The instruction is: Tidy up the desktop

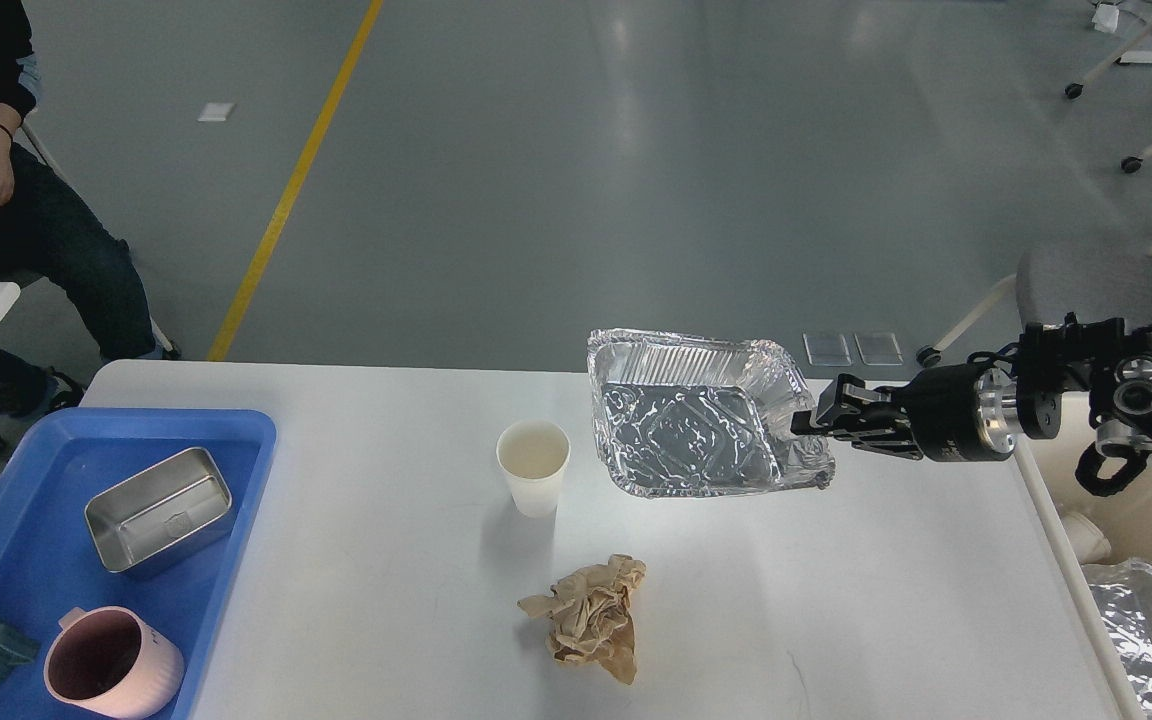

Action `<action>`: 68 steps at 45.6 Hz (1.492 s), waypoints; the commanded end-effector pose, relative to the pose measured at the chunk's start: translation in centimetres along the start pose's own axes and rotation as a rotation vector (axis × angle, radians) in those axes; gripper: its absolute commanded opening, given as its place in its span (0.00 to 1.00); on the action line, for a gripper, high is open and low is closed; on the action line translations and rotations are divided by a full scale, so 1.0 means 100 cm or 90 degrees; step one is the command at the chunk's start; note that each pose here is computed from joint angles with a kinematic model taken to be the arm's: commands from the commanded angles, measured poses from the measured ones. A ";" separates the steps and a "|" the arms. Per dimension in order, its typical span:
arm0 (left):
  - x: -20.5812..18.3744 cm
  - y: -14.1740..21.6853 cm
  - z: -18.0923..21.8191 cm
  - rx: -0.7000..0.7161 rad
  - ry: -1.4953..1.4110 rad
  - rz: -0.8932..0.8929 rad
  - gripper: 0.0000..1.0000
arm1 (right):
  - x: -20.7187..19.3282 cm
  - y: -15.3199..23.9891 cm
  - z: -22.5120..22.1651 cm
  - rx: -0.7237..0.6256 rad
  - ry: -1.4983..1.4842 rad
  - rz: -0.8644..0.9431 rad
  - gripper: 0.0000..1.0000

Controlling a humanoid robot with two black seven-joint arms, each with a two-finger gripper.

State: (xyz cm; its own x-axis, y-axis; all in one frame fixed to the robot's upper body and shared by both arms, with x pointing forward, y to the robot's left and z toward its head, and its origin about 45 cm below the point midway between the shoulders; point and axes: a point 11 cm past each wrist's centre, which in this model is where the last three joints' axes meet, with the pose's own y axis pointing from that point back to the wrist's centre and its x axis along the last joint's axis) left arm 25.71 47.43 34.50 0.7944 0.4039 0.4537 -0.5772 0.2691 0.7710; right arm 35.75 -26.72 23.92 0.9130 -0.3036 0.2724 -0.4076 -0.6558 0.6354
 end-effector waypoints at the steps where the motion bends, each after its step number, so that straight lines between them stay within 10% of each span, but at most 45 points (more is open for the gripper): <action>1: 0.006 0.037 0.004 0.010 -0.007 -0.029 0.98 | 0.003 0.002 -0.002 0.004 0.000 0.006 0.00; 25: 0.029 0.049 0.022 0.003 -0.038 0.010 0.98 | 0.004 0.003 -0.002 0.005 0.000 0.008 0.00; 47: 0.043 -0.166 0.108 -0.025 -0.091 -0.080 0.98 | 0.006 0.011 0.002 -0.003 -0.001 0.013 0.00; 68: -0.027 -0.272 0.200 -0.039 -0.115 -0.202 0.99 | 0.005 0.012 0.005 -0.004 -0.006 0.014 0.00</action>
State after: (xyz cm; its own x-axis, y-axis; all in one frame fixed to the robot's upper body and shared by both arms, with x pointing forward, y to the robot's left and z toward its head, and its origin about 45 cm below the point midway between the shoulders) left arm 42.91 24.74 22.34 0.9415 0.1543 0.2996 -0.3365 0.3788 0.8621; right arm 35.86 -27.88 24.66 0.9036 -0.3217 0.2829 -0.4279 -0.6466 0.6315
